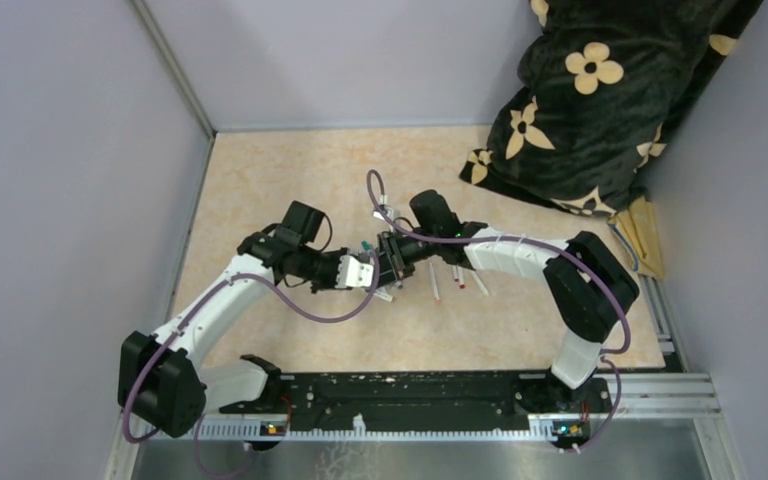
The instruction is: Open the pen caps
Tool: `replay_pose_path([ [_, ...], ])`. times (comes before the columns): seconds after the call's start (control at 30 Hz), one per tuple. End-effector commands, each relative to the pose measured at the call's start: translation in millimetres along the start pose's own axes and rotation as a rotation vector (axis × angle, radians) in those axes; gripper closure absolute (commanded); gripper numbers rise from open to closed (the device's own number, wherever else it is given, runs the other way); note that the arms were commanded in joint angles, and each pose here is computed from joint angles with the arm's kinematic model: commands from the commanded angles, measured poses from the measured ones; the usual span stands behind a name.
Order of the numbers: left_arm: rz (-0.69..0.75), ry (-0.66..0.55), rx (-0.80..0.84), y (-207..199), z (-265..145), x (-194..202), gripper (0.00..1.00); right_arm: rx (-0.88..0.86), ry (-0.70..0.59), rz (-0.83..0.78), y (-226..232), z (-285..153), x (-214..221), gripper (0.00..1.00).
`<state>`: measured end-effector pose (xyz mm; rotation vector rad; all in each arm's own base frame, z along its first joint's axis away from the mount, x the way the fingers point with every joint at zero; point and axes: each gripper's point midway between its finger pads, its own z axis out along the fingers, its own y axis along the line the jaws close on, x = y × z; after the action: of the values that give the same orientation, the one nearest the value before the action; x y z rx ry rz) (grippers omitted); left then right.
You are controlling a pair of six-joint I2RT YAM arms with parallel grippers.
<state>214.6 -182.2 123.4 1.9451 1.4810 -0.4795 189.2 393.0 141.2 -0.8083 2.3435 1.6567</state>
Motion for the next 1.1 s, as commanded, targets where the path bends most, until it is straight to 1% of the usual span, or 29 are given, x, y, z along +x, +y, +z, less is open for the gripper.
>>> replay_pose_path([
  [0.0, 0.033, 0.015, -0.004, -0.9, 1.2, 0.3, 0.77, -0.058, -0.039, -0.065, 17.5, 1.9, -18.6, 0.77],
  [0.1, 0.044, 0.004, -0.021, 3.3, -0.8, -4.6, 0.82, -0.073, -0.032, -0.061, 18.2, 5.5, -14.3, 0.71],
  [0.27, 0.038, 0.001, -0.035, 9.6, -2.5, -8.3, 0.85, -0.092, -0.028, -0.039, 16.2, 10.7, -9.4, 0.72],
  [0.43, 0.039, 0.029, -0.040, 12.6, -2.5, -3.3, 0.91, -0.105, -0.011, -0.032, 16.1, 10.7, -4.2, 0.73],
  [0.73, 0.092, 0.061, -0.060, 20.9, -5.9, -0.2, 0.97, -0.122, 0.043, -0.023, 13.8, 9.1, 10.8, 0.73],
  [0.77, 0.101, 0.063, -0.064, 22.0, -6.3, -0.2, 0.97, -0.122, 0.043, -0.024, 13.8, 8.6, 11.6, 0.75],
  [0.87, 0.120, 0.080, -0.072, 24.8, -7.1, 2.6, 0.98, -0.134, 0.045, -0.028, 17.6, 5.4, 12.7, 0.90],
  [0.97, 0.119, 0.101, -0.081, 28.0, -8.1, 5.4, 1.00, -0.146, 0.044, -0.033, 20.9, -0.5, 13.8, 1.00],
  [1.07, 0.121, 0.123, -0.085, 29.5, -8.7, 9.4, 1.00, -0.148, 0.032, -0.033, 21.3, -8.4, 13.9, 1.00],
])
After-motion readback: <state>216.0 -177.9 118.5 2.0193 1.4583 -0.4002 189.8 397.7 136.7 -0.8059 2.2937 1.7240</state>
